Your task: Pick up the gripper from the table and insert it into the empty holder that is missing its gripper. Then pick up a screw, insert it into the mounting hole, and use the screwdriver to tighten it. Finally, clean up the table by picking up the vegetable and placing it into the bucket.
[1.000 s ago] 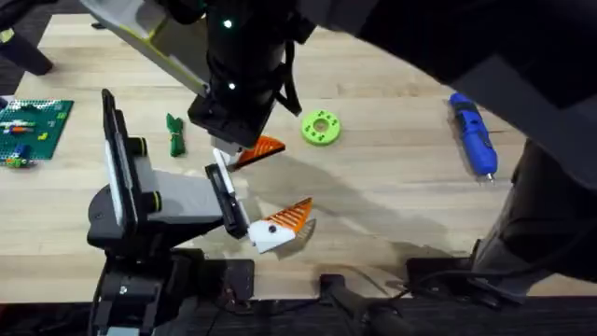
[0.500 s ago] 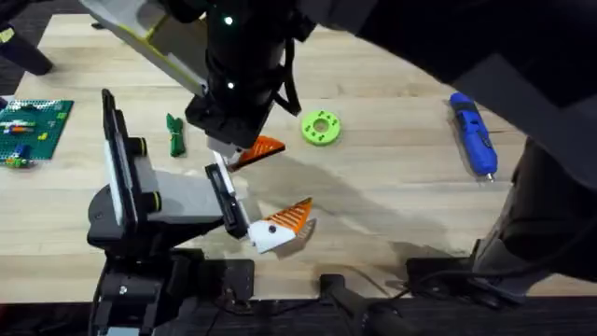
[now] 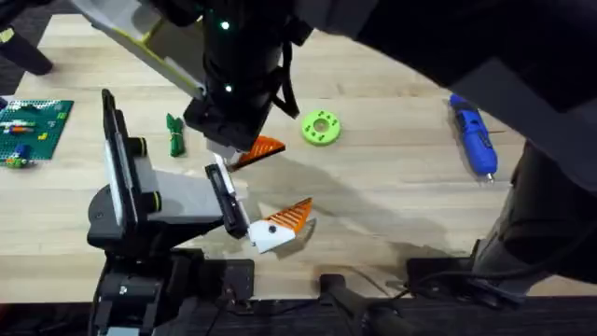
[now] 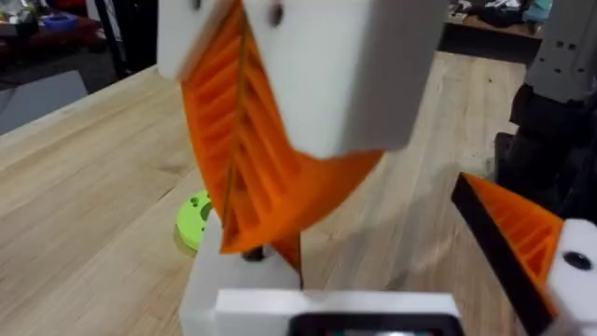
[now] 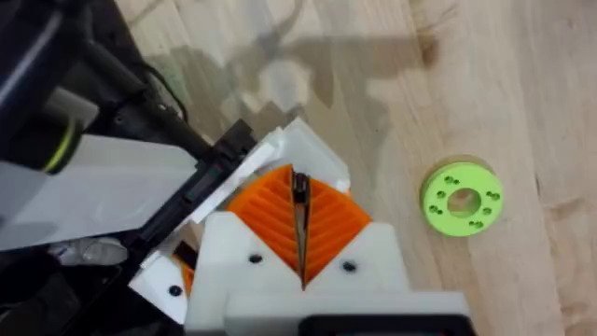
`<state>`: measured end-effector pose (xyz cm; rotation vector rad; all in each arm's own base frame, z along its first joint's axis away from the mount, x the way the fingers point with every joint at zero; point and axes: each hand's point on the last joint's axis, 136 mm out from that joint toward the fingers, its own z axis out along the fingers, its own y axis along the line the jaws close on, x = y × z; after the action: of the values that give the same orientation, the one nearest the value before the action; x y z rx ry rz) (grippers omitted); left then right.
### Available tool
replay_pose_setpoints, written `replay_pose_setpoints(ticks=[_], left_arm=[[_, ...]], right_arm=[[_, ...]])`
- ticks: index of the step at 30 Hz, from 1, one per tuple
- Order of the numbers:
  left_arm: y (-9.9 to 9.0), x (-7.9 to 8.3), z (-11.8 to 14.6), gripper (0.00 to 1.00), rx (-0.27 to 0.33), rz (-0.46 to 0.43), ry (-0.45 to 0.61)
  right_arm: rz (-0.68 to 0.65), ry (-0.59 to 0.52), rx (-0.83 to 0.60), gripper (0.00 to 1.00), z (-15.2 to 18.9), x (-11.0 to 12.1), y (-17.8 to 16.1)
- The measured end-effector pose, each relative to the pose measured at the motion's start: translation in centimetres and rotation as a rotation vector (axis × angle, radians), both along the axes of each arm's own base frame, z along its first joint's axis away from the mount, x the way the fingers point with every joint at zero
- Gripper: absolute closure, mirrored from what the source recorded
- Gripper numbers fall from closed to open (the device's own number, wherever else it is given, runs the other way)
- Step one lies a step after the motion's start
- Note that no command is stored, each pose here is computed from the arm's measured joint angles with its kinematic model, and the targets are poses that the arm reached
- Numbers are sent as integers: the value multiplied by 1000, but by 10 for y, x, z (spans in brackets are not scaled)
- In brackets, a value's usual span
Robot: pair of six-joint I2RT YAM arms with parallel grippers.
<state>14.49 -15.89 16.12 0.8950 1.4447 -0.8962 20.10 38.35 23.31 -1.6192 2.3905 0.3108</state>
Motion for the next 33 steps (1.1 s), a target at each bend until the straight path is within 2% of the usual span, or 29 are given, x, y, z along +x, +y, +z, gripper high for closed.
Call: replay_pose_setpoints(ticks=[20,33], left_arm=[[0,0,0,15,0,0,0],[0,0,-1,15,-6,1,20]], right_arm=[[0,0,-2,996,0,0,0],[-1,28,-47,996,-17,1,1]])
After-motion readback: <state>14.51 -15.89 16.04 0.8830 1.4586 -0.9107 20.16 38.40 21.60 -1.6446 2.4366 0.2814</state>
